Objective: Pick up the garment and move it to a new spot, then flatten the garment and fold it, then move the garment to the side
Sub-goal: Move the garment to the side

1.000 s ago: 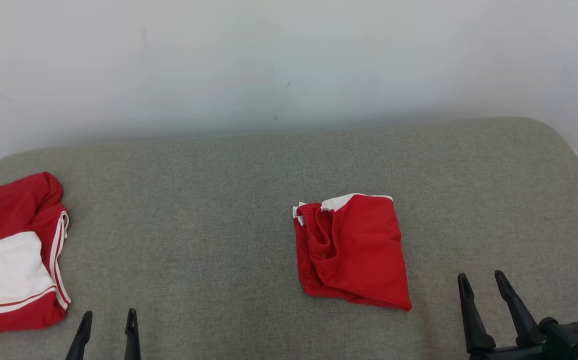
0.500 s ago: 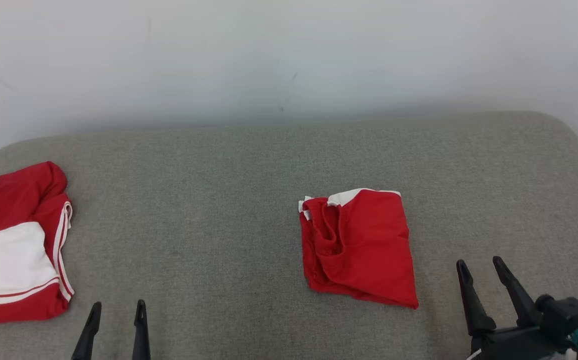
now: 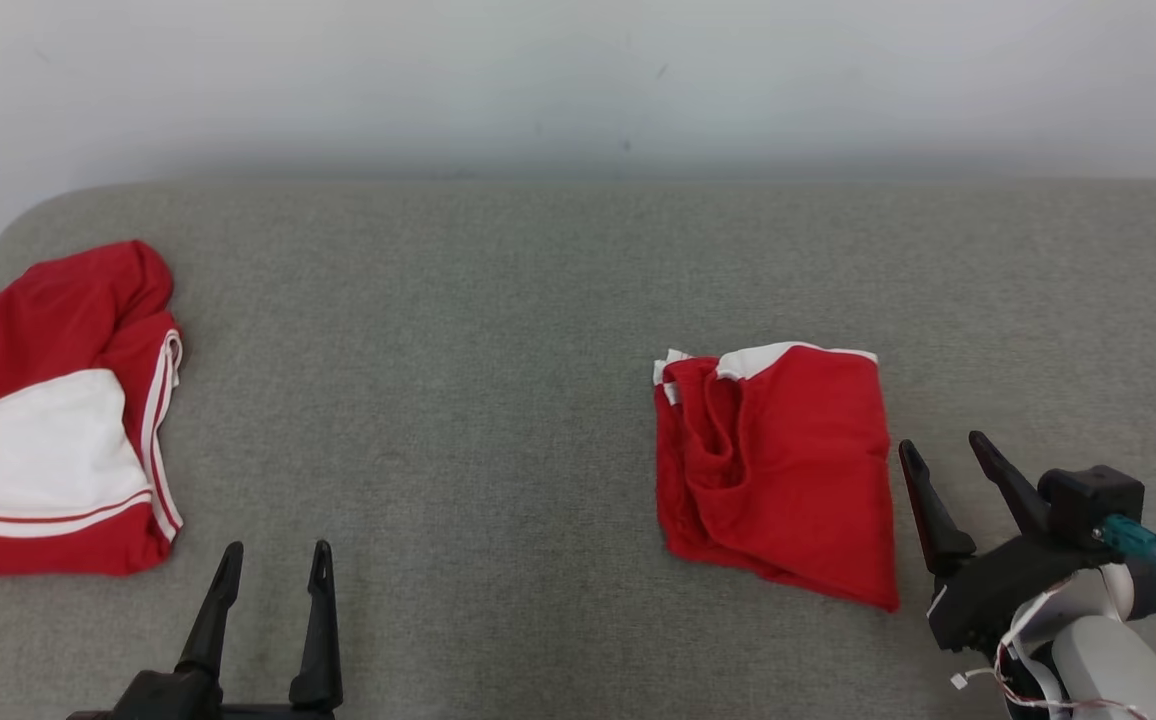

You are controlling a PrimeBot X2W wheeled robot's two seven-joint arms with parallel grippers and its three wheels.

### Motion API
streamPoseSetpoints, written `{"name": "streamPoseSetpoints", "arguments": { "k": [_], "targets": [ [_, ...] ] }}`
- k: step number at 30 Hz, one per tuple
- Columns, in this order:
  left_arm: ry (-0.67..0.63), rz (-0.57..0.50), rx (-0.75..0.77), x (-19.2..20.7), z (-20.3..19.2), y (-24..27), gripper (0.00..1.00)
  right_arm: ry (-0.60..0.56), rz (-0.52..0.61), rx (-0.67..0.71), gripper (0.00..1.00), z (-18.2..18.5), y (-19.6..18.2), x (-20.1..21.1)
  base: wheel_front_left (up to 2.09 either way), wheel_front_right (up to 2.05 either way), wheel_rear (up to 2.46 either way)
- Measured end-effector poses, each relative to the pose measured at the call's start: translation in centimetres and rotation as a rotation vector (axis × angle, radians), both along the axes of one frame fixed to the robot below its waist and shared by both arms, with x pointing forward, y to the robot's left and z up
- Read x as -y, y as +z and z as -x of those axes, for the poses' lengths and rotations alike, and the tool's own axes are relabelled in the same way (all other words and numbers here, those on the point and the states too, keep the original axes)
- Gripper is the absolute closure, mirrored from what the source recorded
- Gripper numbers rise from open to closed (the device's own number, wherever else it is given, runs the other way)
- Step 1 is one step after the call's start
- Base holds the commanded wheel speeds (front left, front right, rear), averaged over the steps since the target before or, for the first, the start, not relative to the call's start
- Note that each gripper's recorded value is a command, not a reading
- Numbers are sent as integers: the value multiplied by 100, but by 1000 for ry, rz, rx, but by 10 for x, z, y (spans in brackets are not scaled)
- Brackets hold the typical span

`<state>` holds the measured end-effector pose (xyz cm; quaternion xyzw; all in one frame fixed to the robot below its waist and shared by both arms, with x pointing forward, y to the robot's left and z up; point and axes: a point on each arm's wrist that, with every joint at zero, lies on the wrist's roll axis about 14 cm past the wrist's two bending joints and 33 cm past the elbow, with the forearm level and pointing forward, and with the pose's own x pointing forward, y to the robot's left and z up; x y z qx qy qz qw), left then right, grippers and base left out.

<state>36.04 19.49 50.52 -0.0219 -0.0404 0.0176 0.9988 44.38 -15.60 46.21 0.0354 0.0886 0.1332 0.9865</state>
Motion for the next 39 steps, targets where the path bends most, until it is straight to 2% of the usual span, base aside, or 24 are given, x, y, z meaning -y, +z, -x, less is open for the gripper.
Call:
{"name": "streamPoseSetpoints", "arguments": {
  "k": [13,18,19,20,21,24,28,39],
  "targets": [
    [35,16,-38,-5,-10,-12,0,36,17,-230,0,-19,-70,-22,0,0,0],
    [42,16,-44,-6,-13,-14,0,49,5,-260,0,-16,-82,-30,0,0,0],
    [43,16,-44,-7,-14,-15,0,52,2,-264,29,-14,-83,-31,0,0,0],
    [39,17,-46,-5,-15,-15,0,53,1,-263,72,-13,-83,-31,0,0,0],
    [35,18,-47,-4,-15,-16,0,56,1,-264,100,-12,-83,-32,0,0,0],
    [17,21,-49,1,-18,-17,0,69,9,-257,100,-12,-81,-32,0,0,0],
    [-6,25,-46,8,-24,-17,0,100,82,-224,100,-19,-75,-23,0,0,0],
    [-76,16,-50,29,-58,-25,0,105,363,-144,100,-74,-41,58,0,0,0]
  ]
}}
